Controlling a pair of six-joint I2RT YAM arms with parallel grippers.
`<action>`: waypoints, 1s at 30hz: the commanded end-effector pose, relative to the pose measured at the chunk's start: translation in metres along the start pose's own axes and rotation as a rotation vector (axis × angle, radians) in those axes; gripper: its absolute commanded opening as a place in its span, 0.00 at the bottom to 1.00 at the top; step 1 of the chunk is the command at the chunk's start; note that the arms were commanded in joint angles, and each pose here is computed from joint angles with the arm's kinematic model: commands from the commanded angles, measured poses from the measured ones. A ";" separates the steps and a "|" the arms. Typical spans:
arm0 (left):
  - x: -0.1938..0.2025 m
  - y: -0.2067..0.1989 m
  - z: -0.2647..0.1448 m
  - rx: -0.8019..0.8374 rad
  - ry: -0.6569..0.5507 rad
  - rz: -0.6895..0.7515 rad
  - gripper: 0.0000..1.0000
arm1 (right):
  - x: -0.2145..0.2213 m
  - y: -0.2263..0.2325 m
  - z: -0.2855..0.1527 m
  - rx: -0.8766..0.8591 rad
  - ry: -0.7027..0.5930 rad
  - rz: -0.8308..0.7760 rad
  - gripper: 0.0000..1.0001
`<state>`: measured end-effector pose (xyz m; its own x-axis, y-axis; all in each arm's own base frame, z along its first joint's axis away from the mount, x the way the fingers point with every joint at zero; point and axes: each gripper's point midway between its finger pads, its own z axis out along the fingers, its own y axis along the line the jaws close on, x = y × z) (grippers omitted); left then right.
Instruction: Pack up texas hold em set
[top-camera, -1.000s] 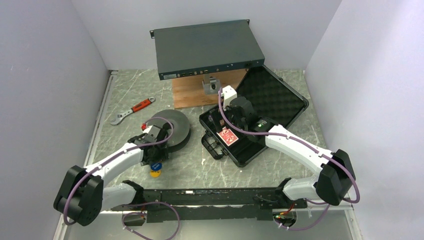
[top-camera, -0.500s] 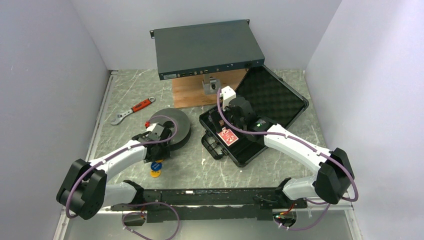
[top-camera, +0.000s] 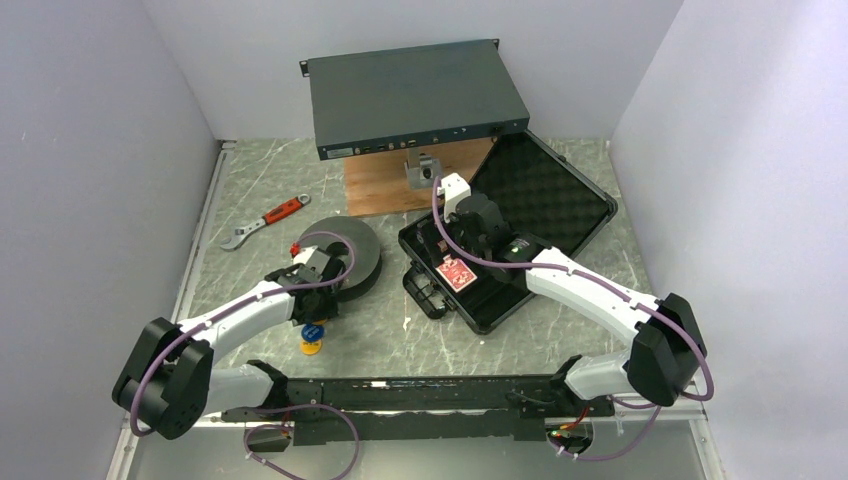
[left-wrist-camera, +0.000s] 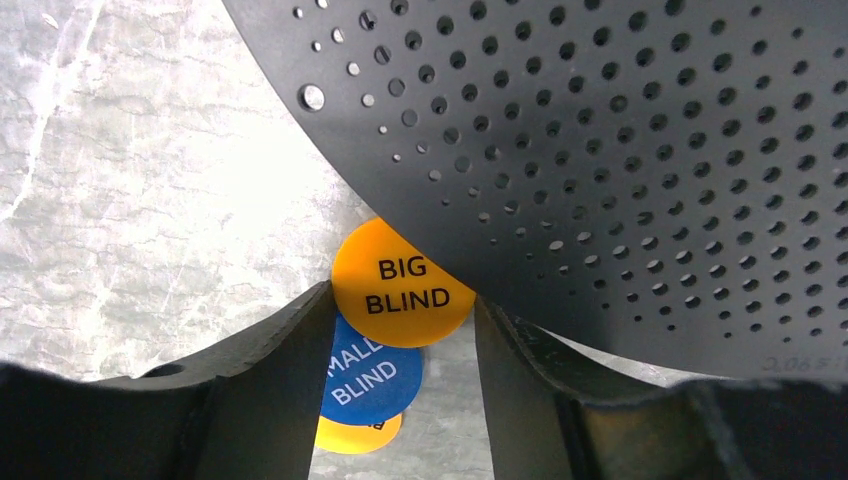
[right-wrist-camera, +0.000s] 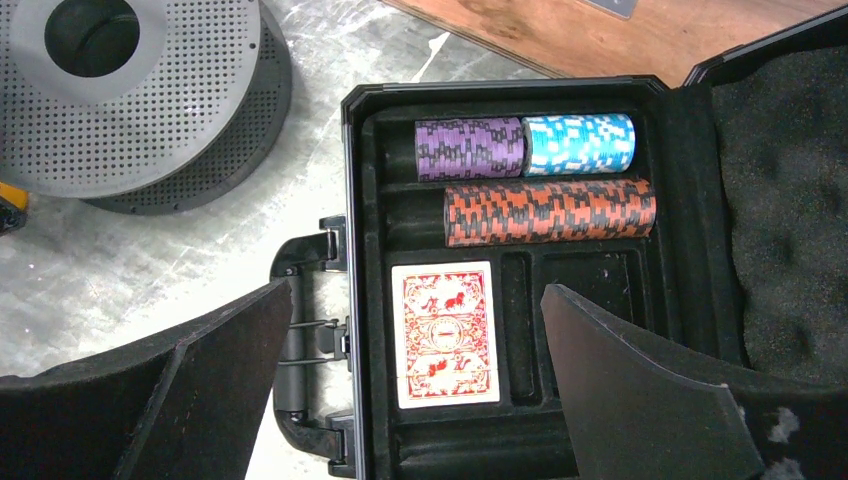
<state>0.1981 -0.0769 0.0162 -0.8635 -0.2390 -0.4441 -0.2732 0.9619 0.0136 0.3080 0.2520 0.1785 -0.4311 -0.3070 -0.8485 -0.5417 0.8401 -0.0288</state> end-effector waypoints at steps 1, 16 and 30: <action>0.006 0.006 0.002 -0.026 0.007 -0.001 0.52 | -0.015 -0.001 0.001 0.008 -0.055 0.003 1.00; 0.000 -0.003 -0.007 0.039 -0.023 0.002 0.11 | -0.014 -0.002 0.002 0.012 -0.053 0.004 1.00; -0.004 -0.009 -0.029 0.094 -0.061 0.011 0.00 | -0.014 -0.001 0.000 0.006 -0.056 0.007 1.00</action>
<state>0.1939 -0.0851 0.0335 -0.8431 -0.2204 -0.4905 -0.2286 0.9725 -0.0441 0.3088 0.2512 0.1778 -0.4321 -0.3081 -0.8475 -0.5368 0.8431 -0.0328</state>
